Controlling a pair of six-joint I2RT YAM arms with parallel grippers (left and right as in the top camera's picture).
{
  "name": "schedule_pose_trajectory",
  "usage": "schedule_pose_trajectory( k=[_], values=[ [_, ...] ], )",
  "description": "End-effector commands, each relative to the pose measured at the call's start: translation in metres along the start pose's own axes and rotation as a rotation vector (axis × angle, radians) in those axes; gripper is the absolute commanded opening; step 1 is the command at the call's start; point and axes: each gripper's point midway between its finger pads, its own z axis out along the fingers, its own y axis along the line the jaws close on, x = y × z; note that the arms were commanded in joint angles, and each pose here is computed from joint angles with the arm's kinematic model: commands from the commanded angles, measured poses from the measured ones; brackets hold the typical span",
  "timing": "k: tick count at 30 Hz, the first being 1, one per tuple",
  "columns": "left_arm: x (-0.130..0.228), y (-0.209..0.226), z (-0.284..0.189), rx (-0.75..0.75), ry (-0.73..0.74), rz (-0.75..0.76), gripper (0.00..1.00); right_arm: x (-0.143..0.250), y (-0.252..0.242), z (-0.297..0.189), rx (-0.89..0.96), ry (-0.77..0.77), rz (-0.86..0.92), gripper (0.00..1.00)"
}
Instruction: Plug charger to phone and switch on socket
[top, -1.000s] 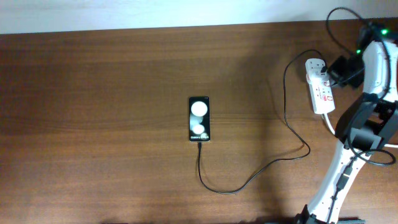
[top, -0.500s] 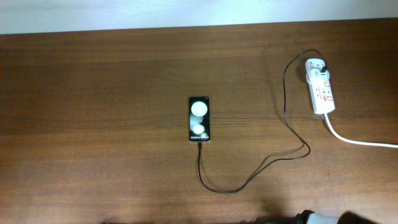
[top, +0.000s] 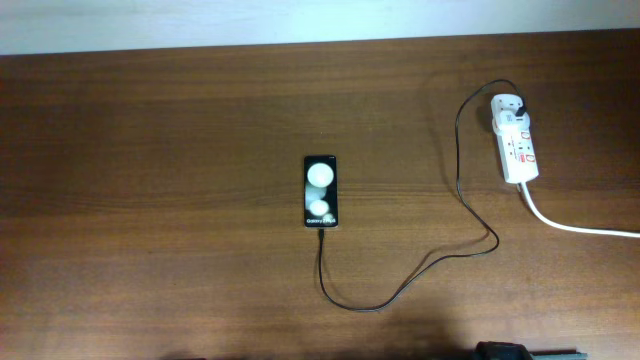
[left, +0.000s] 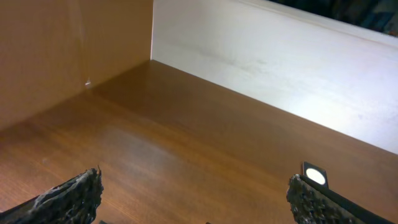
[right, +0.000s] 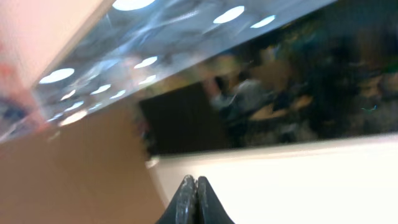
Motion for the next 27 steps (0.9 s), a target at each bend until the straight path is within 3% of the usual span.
schedule_pose_trajectory(
  k=[1, 8, 13, 15, 19, 23, 25, 27],
  values=[
    [0.000, 0.002, -0.001, -0.009, -0.010, 0.002, 0.99, 0.029, 0.005, -0.014, -0.109, 0.019, -0.031, 0.05],
    [-0.011, -0.004, 0.007, 0.001, -0.044, -0.011, 0.99, 0.053, 0.038, -0.109, -0.218, -0.245, -0.154, 0.07],
    [-0.031, -0.042, 0.078, 0.051, -0.102, -0.034, 0.99, 0.051, 0.056, -0.158, -0.226, -0.364, -0.188, 0.06],
    [-0.013, -0.070, 0.127, 0.130, -0.059, -0.023, 0.99, 0.051, 0.057, -0.162, -0.224, -0.373, -0.190, 0.06],
    [0.034, -0.089, 0.208, 0.146, -0.029, -0.015, 0.99, 0.051, 0.060, -0.169, -0.230, -0.387, -0.200, 0.06],
    [0.078, -0.096, 0.257, 0.160, -0.045, -0.019, 0.99, 0.053, 0.061, -0.190, -0.209, -0.450, -0.207, 0.06],
    [0.102, -0.125, 0.267, 0.332, -0.062, 0.200, 0.99, 0.056, 0.051, -0.201, -0.162, -0.501, -0.196, 0.06],
    [0.114, -0.128, 0.271, 0.357, -0.060, 0.305, 0.99, 0.057, 0.051, -0.204, -0.163, -0.511, -0.197, 0.06]
  ],
)
